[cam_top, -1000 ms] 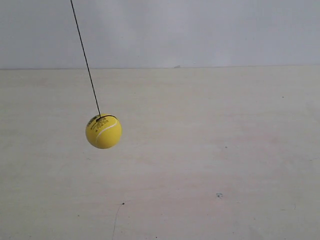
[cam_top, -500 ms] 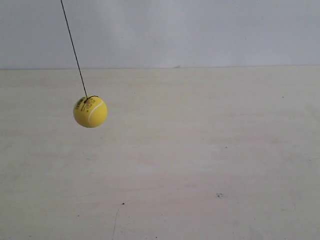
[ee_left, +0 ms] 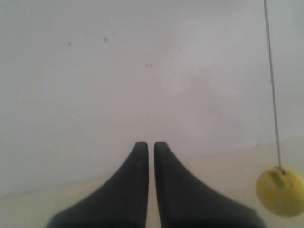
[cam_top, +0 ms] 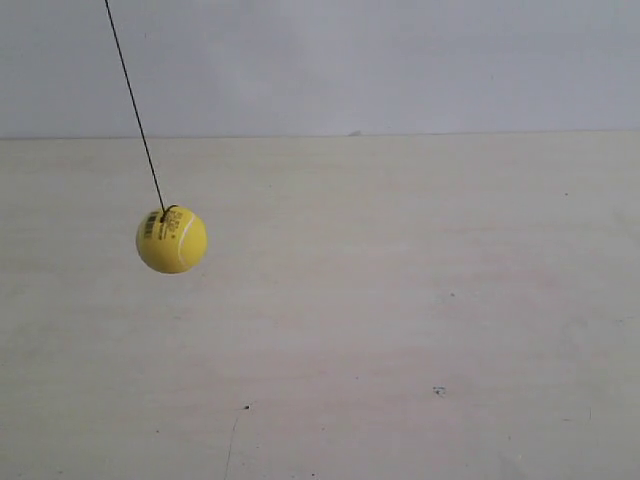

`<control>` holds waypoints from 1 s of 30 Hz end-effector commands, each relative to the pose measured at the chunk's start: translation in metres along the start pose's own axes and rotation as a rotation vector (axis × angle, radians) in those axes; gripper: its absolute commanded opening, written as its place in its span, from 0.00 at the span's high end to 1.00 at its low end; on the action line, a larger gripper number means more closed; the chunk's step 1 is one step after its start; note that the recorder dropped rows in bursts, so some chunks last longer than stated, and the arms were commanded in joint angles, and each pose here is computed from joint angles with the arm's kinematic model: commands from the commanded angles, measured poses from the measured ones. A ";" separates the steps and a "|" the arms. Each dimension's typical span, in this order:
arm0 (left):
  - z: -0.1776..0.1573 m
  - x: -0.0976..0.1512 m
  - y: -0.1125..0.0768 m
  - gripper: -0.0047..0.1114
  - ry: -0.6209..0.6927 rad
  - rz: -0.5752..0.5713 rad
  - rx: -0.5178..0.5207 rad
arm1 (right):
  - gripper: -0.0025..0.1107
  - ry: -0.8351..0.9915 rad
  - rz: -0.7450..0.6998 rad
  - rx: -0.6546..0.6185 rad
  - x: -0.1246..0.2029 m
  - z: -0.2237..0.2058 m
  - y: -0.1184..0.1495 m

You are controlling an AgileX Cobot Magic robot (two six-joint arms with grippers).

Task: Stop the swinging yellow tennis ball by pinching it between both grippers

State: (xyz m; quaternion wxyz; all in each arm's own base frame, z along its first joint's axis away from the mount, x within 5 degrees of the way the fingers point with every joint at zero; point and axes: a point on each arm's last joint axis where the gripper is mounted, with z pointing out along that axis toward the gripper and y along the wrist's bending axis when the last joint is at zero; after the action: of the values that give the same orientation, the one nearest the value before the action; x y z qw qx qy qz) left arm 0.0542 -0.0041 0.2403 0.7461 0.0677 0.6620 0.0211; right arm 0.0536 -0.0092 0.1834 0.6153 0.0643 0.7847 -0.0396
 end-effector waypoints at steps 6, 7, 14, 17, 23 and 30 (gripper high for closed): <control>-0.002 0.044 0.002 0.92 0.226 -0.041 -0.125 | 0.98 -0.010 -0.002 0.002 -0.001 -0.001 0.000; -0.004 0.047 0.002 0.92 0.261 -0.035 -0.125 | 0.98 -0.010 -0.002 0.002 -0.001 -0.001 0.000; -0.007 0.055 0.001 0.92 0.352 -0.009 -0.116 | 0.98 -0.010 -0.002 0.002 -0.001 -0.001 0.000; -0.007 0.055 0.001 0.92 0.352 -0.009 -0.116 | 0.98 -0.010 -0.002 0.002 -0.001 -0.001 0.000; -0.007 0.054 0.001 0.92 0.343 -0.008 -0.117 | 0.98 -0.010 -0.002 0.002 -0.001 -0.001 0.000; -0.007 0.054 0.001 0.92 0.343 -0.008 -0.117 | 0.98 -0.010 -0.002 0.002 -0.001 -0.001 0.000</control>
State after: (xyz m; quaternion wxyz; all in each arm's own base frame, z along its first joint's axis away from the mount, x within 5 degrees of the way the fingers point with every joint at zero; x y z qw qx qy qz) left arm 0.0543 0.0040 0.1866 0.6222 0.0217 0.7795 0.0690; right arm 0.0535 -0.0092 0.1833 0.6147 0.0644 0.7851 -0.0397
